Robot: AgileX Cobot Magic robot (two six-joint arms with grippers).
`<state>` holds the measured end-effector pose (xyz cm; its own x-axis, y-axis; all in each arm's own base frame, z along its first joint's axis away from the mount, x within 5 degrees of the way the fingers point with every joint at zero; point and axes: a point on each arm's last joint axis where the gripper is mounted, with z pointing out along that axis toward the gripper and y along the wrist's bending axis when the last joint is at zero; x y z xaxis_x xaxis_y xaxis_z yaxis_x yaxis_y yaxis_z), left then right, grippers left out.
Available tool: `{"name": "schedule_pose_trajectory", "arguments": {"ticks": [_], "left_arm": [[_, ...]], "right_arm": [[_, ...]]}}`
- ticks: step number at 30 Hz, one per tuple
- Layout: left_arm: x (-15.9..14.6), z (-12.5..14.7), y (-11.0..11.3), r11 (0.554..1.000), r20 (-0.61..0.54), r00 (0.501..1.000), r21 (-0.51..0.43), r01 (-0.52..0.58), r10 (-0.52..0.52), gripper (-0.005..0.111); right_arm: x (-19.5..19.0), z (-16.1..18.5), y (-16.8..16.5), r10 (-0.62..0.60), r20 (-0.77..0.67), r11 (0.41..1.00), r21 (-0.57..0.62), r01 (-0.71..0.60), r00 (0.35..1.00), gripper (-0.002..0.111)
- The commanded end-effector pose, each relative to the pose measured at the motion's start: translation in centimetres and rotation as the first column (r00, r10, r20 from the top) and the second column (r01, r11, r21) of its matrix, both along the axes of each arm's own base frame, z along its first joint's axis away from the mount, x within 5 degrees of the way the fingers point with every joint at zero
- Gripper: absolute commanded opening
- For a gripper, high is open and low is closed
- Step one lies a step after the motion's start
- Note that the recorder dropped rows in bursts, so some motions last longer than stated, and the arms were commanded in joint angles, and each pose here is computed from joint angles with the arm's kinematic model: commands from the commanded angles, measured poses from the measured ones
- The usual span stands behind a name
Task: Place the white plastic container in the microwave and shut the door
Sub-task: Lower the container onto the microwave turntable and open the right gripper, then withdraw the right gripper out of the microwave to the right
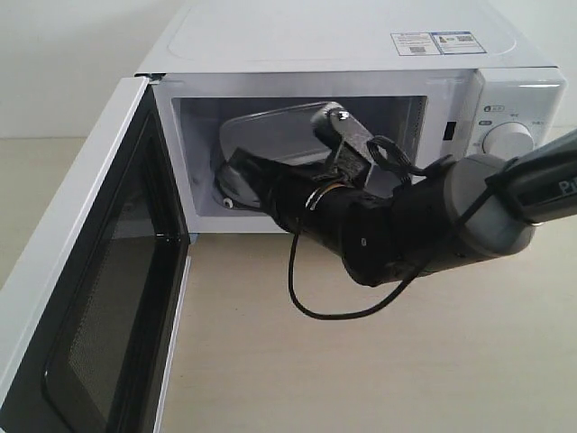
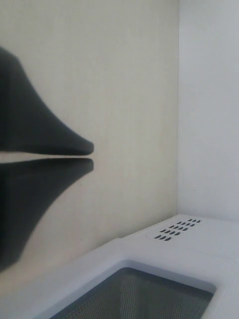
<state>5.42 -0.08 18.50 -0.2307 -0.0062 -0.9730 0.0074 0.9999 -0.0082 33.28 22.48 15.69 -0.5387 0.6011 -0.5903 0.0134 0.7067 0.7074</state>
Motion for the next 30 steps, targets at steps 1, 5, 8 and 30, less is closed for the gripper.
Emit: {"name": "schedule_pose_trajectory", "arguments": {"ticks": [1, 5, 8, 30], "left_arm": [[0.0, 0.0, -0.1, 1.0, 0.005, 1.0, -0.019, 0.008, -0.008, 0.004], [0.0, 0.0, -0.1, 1.0, 0.005, 1.0, -0.019, 0.008, -0.008, 0.004], [0.0, 0.0, -0.1, 1.0, 0.005, 1.0, -0.019, 0.008, -0.008, 0.004], [0.0, 0.0, -0.1, 1.0, 0.005, 1.0, -0.019, 0.008, -0.008, 0.004]], "right_arm": [[-0.5, 0.4, 0.7, 0.292, 0.14, 0.912, -0.337, -0.232, 0.946, 0.0], [0.1, -0.4, 0.4, 0.262, 0.183, 0.904, -0.39, -0.175, 0.948, 0.0], [0.6, -0.8, 0.1, 0.239, 0.209, 0.906, -0.398, -0.141, 0.948, 0.0], [4.4, -0.7, 0.7, 0.249, 0.18, 0.894, -0.42, -0.155, 0.951, 0.0]]}}
